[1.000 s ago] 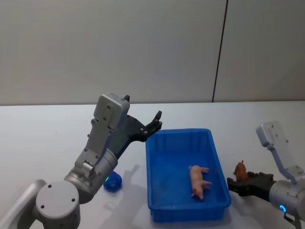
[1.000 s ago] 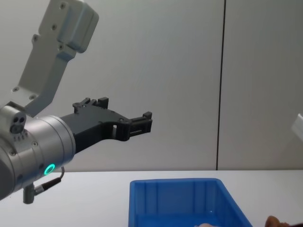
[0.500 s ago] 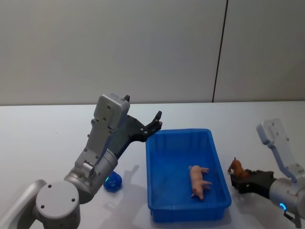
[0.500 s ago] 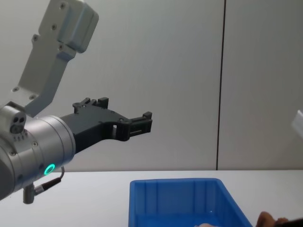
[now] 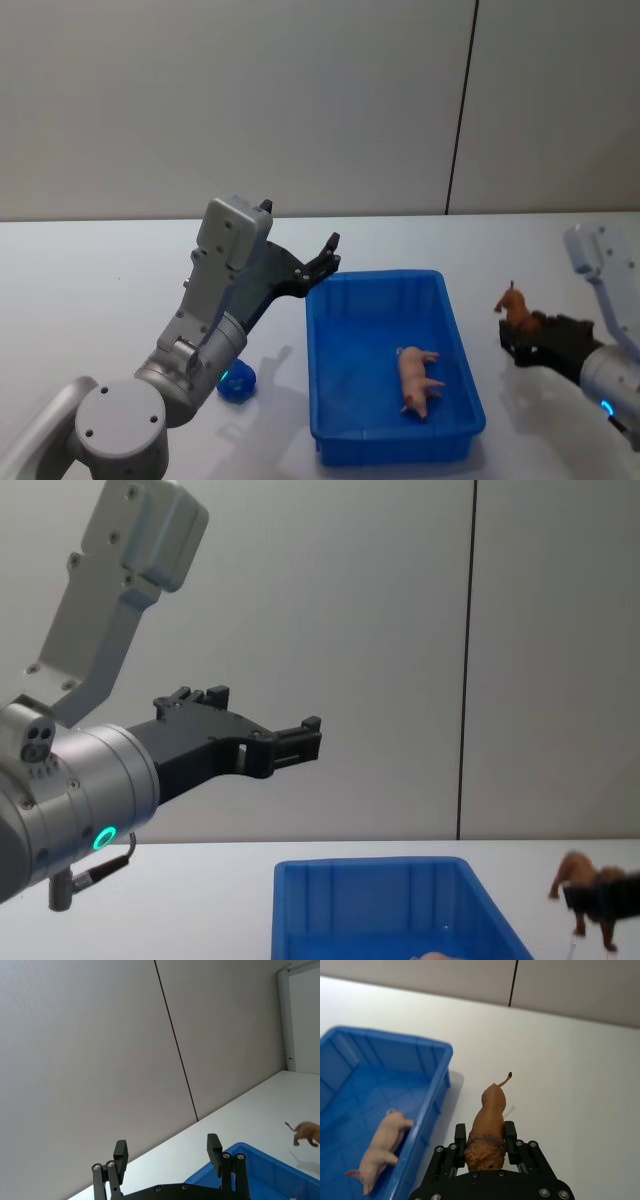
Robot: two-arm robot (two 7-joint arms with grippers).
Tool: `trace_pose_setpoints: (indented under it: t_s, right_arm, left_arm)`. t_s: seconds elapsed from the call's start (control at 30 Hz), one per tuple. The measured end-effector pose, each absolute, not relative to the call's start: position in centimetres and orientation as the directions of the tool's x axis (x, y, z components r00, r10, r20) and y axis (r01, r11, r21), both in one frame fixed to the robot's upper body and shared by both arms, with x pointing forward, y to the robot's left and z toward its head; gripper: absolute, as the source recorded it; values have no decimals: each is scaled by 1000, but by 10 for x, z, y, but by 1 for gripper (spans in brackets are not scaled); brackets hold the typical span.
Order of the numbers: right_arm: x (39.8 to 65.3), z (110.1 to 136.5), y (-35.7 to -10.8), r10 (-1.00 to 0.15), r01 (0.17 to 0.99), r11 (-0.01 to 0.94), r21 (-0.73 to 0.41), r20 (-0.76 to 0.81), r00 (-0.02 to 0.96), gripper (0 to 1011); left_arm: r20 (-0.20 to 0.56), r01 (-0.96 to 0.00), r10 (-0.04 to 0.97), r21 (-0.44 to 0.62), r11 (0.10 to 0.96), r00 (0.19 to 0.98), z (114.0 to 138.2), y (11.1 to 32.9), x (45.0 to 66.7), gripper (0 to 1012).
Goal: Pick up the two dolls from the table and place them into the box.
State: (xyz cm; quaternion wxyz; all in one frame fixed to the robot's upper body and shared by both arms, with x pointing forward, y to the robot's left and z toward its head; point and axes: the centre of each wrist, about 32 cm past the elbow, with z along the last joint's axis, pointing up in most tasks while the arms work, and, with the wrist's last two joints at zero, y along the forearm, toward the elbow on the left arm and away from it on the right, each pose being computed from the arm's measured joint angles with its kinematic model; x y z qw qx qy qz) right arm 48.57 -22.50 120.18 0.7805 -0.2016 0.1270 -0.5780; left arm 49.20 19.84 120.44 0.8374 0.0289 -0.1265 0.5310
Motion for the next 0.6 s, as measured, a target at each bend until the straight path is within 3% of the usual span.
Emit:
trace_pose_setpoints:
  t_s: [0.3,0.6]
  right_arm:
    - [485,1219,-224,-944,887,289,-360,45,326,438]
    - [487,1231,-221,-915,869,380,-318,7,403,438]
  left_arm:
    - [242,-897,882,-86,434,404,1204,198,492,1001]
    - [242,-897,882,-86,434,404,1204,198,492,1001]
